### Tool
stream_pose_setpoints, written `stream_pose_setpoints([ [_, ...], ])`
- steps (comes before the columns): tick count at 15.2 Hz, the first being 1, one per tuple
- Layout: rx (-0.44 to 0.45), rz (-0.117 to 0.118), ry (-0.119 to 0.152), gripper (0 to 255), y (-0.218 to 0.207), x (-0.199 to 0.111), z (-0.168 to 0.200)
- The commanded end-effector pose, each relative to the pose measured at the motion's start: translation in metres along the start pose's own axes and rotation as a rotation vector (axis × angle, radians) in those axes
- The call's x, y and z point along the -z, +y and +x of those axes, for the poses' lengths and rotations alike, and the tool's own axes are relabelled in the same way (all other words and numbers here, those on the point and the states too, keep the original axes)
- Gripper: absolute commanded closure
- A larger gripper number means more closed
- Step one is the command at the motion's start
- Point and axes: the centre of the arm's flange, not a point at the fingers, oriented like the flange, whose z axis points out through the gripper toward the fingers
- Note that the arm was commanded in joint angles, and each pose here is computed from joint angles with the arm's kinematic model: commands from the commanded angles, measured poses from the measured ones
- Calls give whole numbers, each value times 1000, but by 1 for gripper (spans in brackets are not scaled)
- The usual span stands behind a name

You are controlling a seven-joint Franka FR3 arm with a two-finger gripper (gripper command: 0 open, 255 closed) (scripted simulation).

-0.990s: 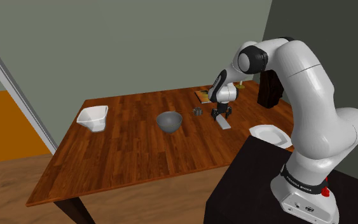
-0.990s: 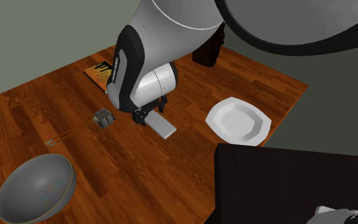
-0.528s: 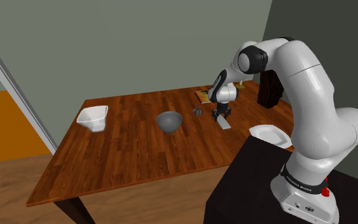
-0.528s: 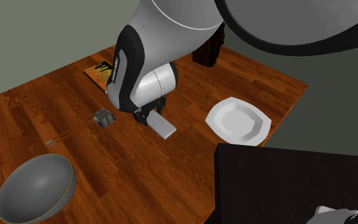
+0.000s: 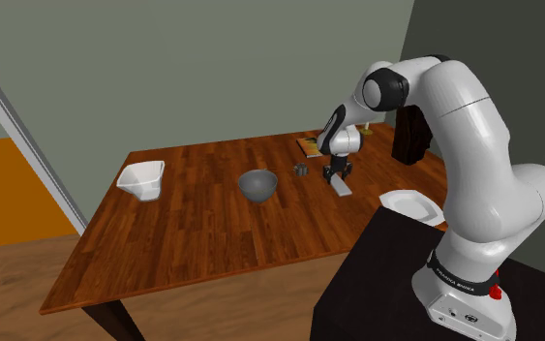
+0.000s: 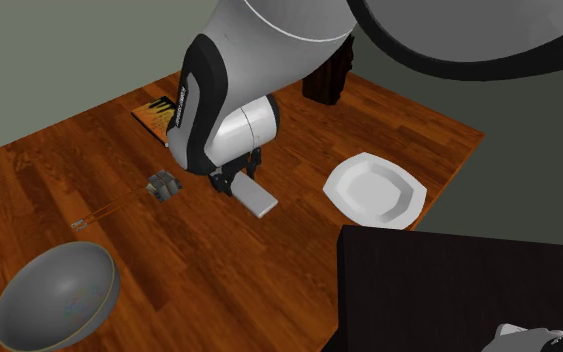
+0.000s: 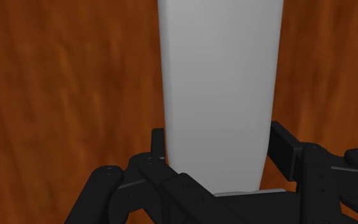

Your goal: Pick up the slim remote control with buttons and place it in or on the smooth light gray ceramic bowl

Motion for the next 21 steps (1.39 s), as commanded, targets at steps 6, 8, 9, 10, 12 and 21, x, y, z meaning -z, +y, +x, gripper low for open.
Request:
stream_pose_setpoints([
  [6, 0, 0, 0, 255, 0, 37, 0],
  [8, 0, 0, 0, 255, 0, 47, 0],
  [9, 0, 0, 0, 255, 0, 53, 0],
  [10, 0, 0, 0, 255, 0, 58, 0],
  [12, 0, 0, 0, 255, 0, 68, 0],
  [21, 0, 0, 0, 255, 1, 116, -1],
])
